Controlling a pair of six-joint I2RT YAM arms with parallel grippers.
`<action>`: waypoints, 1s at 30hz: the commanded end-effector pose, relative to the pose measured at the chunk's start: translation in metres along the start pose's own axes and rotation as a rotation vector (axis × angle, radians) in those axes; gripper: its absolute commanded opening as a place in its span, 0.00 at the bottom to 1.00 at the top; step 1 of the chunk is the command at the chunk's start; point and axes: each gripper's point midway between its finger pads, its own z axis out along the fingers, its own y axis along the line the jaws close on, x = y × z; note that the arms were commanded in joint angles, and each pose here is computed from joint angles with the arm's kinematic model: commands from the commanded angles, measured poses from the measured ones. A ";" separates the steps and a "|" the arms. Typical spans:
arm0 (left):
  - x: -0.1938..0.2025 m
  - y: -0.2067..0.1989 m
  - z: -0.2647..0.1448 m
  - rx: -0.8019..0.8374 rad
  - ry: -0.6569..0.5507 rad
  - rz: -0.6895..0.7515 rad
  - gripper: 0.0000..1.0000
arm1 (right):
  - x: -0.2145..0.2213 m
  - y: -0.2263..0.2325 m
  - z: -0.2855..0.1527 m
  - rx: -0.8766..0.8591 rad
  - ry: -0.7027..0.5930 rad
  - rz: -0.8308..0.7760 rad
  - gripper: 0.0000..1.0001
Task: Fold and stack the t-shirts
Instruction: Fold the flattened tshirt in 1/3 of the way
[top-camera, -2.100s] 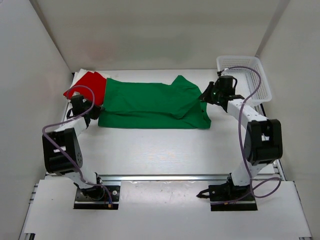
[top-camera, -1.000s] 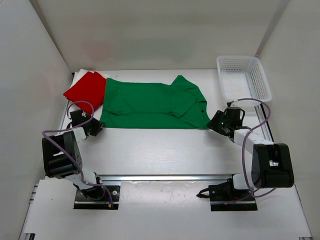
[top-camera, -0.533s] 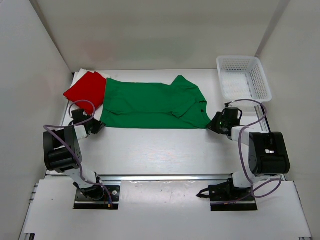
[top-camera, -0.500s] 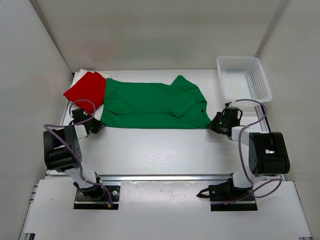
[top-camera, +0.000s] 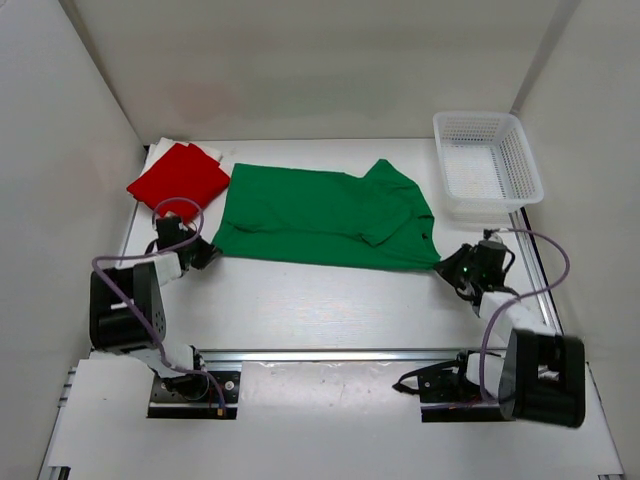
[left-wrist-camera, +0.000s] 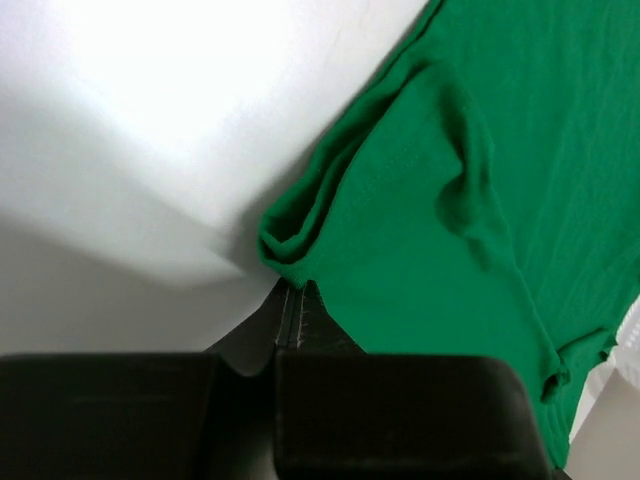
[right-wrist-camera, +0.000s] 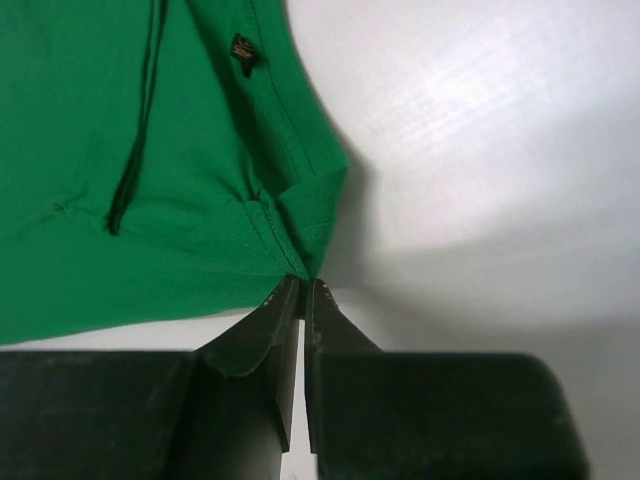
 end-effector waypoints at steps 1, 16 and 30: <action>0.016 0.012 -0.028 0.010 0.006 0.006 0.00 | 0.014 -0.010 -0.021 -0.007 -0.015 0.071 0.01; 0.021 0.022 -0.081 -0.018 -0.023 0.100 0.56 | -0.019 0.014 -0.061 0.017 -0.132 -0.056 0.48; 0.024 -0.042 -0.062 0.117 -0.068 0.225 0.37 | 0.061 0.143 0.006 -0.245 0.175 -0.399 0.10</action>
